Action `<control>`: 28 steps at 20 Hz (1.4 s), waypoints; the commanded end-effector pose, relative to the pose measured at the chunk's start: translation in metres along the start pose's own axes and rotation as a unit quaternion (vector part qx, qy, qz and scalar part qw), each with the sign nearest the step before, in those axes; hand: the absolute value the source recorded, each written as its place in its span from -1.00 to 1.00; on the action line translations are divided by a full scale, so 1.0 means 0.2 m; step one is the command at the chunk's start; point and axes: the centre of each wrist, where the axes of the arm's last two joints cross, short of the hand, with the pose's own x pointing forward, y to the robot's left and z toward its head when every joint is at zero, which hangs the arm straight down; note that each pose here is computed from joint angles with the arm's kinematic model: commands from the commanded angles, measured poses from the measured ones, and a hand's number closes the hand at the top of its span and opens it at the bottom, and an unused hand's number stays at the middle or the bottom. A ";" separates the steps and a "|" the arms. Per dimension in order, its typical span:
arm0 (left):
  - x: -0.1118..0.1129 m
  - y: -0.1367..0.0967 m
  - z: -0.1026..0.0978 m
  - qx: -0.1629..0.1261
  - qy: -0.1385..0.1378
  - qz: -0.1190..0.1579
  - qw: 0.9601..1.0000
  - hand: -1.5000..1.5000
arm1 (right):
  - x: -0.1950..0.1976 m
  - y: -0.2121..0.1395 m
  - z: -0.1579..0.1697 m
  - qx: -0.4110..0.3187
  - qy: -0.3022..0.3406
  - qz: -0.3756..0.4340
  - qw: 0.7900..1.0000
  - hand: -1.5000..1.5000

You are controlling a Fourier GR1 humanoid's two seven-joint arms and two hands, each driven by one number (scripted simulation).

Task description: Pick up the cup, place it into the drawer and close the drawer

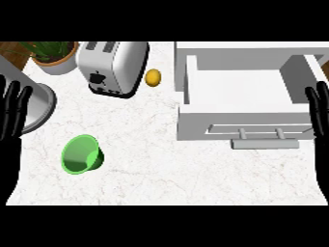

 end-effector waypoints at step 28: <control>-0.24 -0.45 -0.04 0.289 0.089 -0.040 0.952 -1.00 | -0.02 0.07 -0.03 0.066 0.051 -0.058 0.995 -1.00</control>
